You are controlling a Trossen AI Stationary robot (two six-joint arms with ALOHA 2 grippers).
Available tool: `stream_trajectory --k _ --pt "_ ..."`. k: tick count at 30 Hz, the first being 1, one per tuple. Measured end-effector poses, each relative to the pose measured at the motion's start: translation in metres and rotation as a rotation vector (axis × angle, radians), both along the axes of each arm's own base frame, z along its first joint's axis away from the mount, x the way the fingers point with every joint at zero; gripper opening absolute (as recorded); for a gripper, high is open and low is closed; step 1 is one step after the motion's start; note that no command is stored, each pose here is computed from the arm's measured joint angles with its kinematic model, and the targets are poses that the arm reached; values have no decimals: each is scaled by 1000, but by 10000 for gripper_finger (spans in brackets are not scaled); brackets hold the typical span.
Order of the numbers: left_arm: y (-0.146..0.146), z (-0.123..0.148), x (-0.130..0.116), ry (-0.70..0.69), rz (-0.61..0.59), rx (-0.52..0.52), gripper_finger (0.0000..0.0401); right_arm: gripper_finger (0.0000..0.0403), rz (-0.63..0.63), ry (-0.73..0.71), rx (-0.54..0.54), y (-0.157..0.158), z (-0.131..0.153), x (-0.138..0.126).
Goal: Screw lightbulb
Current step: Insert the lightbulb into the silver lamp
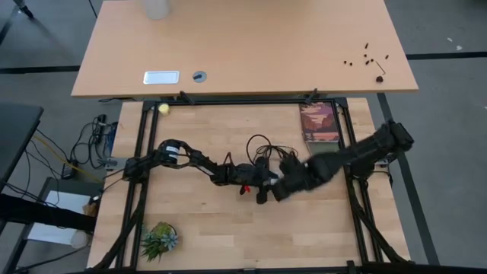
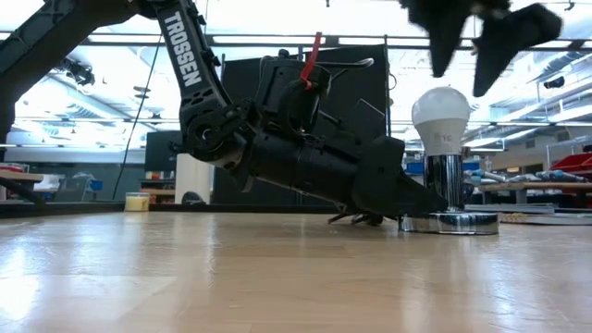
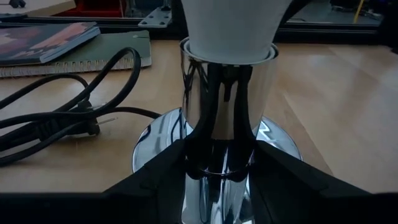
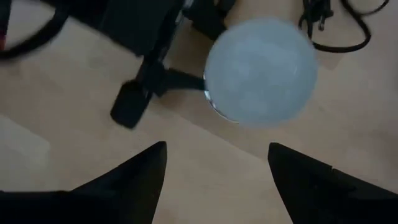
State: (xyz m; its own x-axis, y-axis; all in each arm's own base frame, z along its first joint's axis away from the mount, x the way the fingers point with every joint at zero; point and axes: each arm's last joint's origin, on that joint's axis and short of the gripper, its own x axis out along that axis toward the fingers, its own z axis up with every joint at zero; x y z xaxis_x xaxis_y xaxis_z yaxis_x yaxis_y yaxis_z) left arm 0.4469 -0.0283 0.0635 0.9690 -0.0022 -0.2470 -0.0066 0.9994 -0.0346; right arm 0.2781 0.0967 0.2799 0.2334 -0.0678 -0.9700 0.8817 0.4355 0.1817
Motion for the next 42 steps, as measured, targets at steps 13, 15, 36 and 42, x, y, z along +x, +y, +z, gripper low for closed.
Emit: stream_trajectory --k 13,15,36,42 --pt "0 1 0 -12 7 28 194 277 134 -324 -628 83 -67 -87" --pt "0 1 0 -16 8 29 194 275 161 -360 -672 82 -86 -99" --pt "-3 -1 -1 19 -119 38 194 266 352 -480 -917 47 -162 -102" --pt "-3 -1 -1 19 -124 40 194 259 412 -511 -937 52 -156 -85"
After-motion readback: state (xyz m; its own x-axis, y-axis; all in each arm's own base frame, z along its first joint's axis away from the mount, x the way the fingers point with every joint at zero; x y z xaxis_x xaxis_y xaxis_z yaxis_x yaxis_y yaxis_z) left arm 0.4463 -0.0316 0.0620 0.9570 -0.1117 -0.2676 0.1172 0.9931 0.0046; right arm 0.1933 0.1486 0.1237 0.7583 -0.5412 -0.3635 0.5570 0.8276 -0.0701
